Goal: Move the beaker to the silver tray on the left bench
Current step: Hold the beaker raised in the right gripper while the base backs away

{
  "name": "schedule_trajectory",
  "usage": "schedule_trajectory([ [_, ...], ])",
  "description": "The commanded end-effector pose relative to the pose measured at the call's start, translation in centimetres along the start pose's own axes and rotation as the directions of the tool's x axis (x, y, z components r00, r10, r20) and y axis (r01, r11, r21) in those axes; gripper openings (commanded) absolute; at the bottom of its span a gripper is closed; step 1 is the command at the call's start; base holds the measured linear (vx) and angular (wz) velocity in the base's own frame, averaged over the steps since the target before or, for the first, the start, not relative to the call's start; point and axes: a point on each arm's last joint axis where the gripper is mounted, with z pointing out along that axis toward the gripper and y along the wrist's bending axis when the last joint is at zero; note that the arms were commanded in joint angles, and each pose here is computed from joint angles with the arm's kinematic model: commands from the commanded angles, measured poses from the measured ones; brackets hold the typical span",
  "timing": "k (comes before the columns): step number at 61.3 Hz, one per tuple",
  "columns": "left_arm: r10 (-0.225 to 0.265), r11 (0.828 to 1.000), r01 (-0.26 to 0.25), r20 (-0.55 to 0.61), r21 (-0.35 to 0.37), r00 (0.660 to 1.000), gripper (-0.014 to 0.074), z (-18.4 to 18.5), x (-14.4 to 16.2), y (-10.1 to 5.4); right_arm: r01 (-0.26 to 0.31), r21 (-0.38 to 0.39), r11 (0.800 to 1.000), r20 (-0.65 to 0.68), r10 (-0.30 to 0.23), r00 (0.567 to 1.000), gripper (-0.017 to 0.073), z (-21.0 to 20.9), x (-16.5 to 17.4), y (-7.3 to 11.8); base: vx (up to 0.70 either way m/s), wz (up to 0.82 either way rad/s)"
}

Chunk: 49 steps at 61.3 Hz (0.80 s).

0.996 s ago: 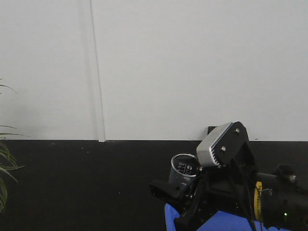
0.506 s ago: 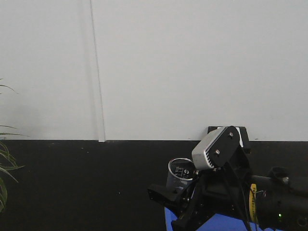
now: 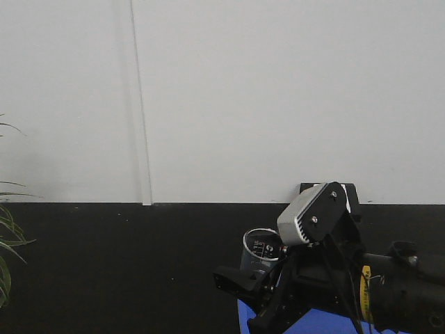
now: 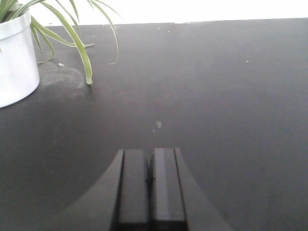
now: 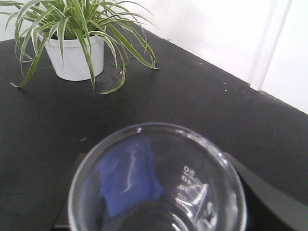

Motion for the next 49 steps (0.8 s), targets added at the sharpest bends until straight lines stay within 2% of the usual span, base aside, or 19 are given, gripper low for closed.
schedule_trajectory([
  [1, -0.007, 1.000, 0.007, 0.068, 0.004, 0.998, 0.0001, 0.15, -0.13, -0.01, -0.006, -0.002, 1.000, 0.071, 0.006, 0.997, -0.0010, -0.78, -1.84, 0.27, -0.01, 0.00],
  [24, -0.007, 1.000, 0.007, 0.068, 0.004, 0.998, 0.0001, 0.15, -0.13, -0.01, -0.006, -0.001, 1.000, 0.071, 0.006, 0.997, -0.0011, -0.78, -1.84, 0.26, -0.08, -0.01],
  [49, -0.008, 1.000, 0.007, 0.069, 0.002, 0.998, 0.0001, 0.15, -0.13, 0.00, -0.006, 0.000, 1.000, 0.071, 0.006, 0.997, -0.0011, -0.78, -1.84, 0.26, -0.25, 0.02],
])
